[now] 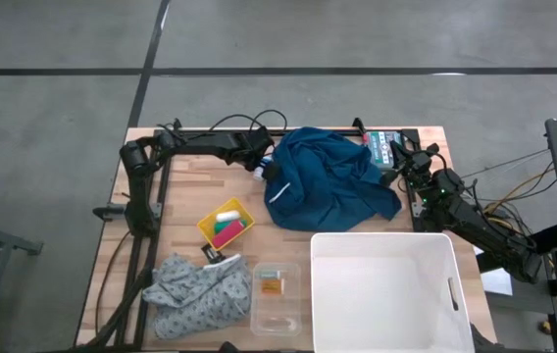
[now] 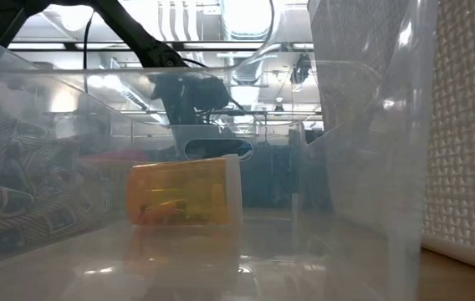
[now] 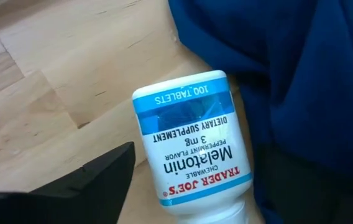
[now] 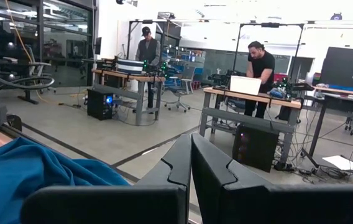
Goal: Pick & Place Medicine items
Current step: Put the white blue pill bottle into the transparent bin
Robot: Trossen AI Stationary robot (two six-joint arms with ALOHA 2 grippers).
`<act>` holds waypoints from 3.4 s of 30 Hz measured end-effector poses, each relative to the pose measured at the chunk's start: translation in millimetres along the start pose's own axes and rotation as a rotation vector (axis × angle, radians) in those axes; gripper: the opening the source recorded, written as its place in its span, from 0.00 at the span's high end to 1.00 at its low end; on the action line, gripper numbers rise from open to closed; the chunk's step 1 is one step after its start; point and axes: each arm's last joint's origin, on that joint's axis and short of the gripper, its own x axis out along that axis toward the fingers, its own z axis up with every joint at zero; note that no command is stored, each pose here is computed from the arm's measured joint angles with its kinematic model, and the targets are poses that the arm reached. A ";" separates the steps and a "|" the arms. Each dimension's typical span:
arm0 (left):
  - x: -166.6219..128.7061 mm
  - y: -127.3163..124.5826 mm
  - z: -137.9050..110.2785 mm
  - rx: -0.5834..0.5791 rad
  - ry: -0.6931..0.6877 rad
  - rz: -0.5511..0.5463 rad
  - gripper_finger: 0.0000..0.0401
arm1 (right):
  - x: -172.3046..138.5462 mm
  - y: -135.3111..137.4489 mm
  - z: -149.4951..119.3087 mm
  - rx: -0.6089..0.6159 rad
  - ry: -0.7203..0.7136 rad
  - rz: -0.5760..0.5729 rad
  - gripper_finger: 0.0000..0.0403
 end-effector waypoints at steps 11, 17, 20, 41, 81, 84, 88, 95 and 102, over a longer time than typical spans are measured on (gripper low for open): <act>-0.2 -0.5 0.1 0.003 0.004 -0.014 0.43 | 0.0 0.0 0.0 0.000 0.000 0.000 0.98; -0.3 -0.5 0.1 0.005 0.004 -0.014 0.42 | 0.0 0.0 0.0 0.000 0.000 -0.001 0.98; -0.3 -0.5 0.1 0.005 0.004 -0.014 0.39 | 0.0 0.0 0.0 0.000 0.000 0.000 0.98; -1.2 -1.0 0.4 0.005 0.003 -0.019 0.39 | 0.0 0.0 0.0 0.000 0.000 0.000 0.98; -80.9 -20.2 -6.6 0.064 -0.113 -0.071 0.39 | 0.0 0.0 0.0 0.000 0.000 -0.001 0.98; -90.6 -25.4 -10.4 0.084 -0.134 -0.074 0.39 | 0.0 -0.1 0.0 0.000 0.000 -0.001 0.98; -105.3 -30.6 -14.8 0.101 -0.172 -0.073 0.39 | 0.0 0.0 0.0 0.000 0.000 0.000 0.98; -135.9 -39.2 -24.8 0.162 -0.229 -0.119 0.39 | 0.0 0.0 0.0 0.000 0.000 -0.001 0.98; -159.7 -49.2 -36.8 0.227 -0.275 -0.169 0.39 | 0.0 0.0 0.0 0.000 0.000 0.000 0.98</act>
